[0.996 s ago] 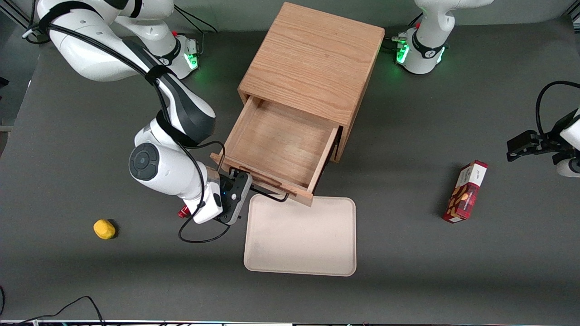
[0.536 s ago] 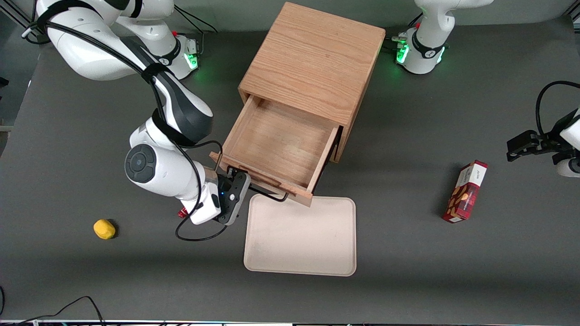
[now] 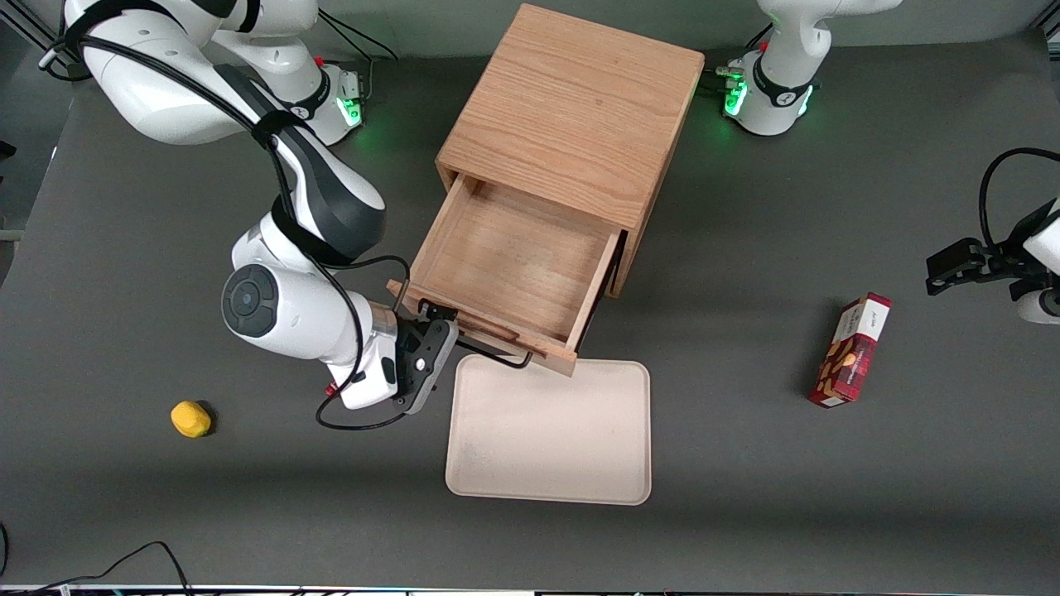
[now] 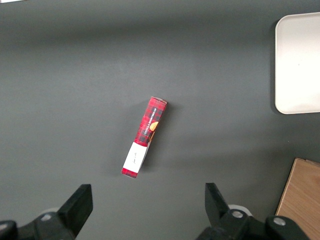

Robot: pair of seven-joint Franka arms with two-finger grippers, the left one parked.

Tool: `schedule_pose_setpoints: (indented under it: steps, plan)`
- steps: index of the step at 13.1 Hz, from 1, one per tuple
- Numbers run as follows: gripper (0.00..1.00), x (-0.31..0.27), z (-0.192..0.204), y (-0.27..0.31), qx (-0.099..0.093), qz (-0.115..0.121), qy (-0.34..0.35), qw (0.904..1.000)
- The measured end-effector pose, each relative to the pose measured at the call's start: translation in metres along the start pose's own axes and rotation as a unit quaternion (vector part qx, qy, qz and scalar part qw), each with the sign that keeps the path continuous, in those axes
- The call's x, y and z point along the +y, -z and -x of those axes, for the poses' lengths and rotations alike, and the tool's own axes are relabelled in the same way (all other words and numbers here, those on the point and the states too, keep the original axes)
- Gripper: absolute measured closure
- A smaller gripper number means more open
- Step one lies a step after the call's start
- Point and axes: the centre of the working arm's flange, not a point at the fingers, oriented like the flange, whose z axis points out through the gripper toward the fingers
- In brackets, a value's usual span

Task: Open upper drawer

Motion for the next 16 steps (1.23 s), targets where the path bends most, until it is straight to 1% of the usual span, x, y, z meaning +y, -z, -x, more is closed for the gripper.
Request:
schedule_pose_setpoints:
  steps: [1, 3, 5, 8, 9, 10, 11, 12, 13, 14, 15, 16]
  plan:
    - [0.00, -0.002, -0.001, 0.001, -0.002, -0.004, -0.005, 1.0000]
    - [0.00, -0.006, -0.001, 0.008, -0.014, -0.017, -0.010, 0.9997]
    - [0.00, -0.008, 0.000, 0.027, -0.030, -0.028, -0.014, 0.9991]
    - [0.00, -0.005, 0.003, 0.062, -0.045, -0.032, -0.027, 0.9981]
    - [0.00, -0.003, 0.006, 0.072, -0.049, -0.032, -0.032, 0.9978]
    - [0.00, 0.001, 0.010, 0.086, -0.051, -0.026, -0.044, 0.9974]
    - [0.00, 0.008, 0.017, 0.105, -0.052, -0.010, -0.065, 0.9965]
    - [0.00, 0.017, 0.028, 0.131, -0.052, 0.015, -0.090, 0.9945]
    - [0.00, 0.031, 0.045, 0.163, -0.050, 0.049, -0.117, 0.9907]
    - [0.00, 0.047, 0.069, 0.199, -0.048, 0.085, -0.146, 0.9844]
    - [0.00, 0.064, 0.096, 0.233, -0.046, 0.119, -0.177, 0.9758]
    - [0.00, 0.079, 0.125, 0.265, -0.046, 0.148, -0.209, 0.9655]
